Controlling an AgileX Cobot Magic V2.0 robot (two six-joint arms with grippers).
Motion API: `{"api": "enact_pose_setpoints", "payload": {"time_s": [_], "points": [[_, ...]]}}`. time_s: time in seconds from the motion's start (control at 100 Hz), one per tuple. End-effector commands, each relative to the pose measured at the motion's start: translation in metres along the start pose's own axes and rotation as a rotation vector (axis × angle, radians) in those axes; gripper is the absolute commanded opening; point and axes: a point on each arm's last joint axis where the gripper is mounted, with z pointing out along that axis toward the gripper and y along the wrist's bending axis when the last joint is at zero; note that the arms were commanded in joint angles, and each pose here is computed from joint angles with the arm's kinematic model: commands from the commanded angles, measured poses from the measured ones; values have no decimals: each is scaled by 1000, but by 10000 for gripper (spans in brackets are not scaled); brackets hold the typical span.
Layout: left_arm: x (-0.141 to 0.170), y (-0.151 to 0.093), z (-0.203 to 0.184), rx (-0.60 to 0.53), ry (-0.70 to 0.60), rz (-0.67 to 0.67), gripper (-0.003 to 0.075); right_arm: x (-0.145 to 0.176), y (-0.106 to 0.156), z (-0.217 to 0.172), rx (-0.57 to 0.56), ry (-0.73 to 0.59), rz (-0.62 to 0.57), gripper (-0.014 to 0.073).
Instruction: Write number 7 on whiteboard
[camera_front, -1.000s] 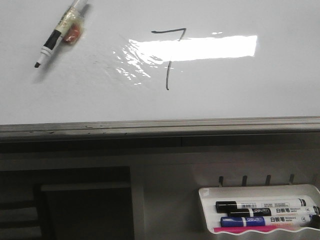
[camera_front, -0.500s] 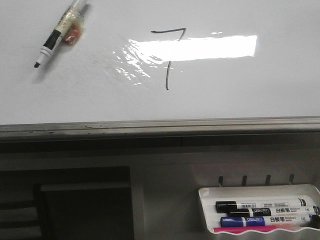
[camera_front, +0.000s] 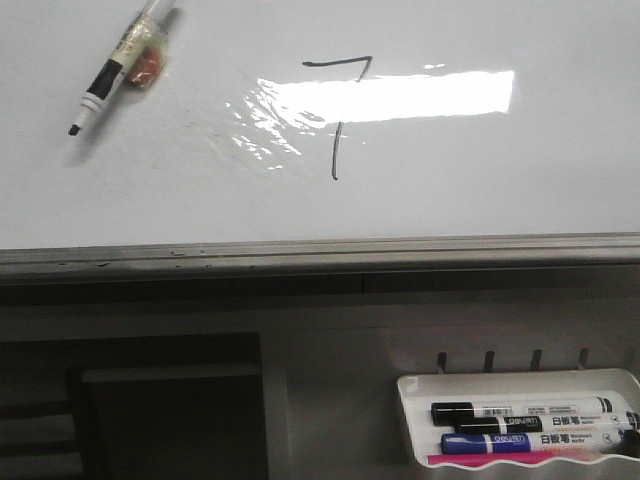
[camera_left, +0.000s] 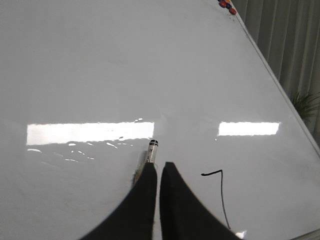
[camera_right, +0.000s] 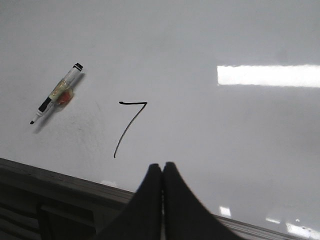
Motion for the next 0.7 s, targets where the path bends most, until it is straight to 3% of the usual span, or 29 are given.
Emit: {"api": "enact_pose_setpoints", "payload": {"time_s": [0.0, 0.28, 0.5, 0.69], "points": [[-5, -1, 2, 2, 1, 57, -20, -13, -2, -4, 44, -77, 9, -64], [18, 8, 11, -88, 72, 111, -20, -13, -2, -4, 46, -78, 9, -64], [35, 21, 7, -282, 64, 135, -20, -13, -2, -4, 46, -78, 9, -64], [55, 28, -3, -378, 68, 160, -20, -13, -2, -4, 46, -78, 9, -64]]}}
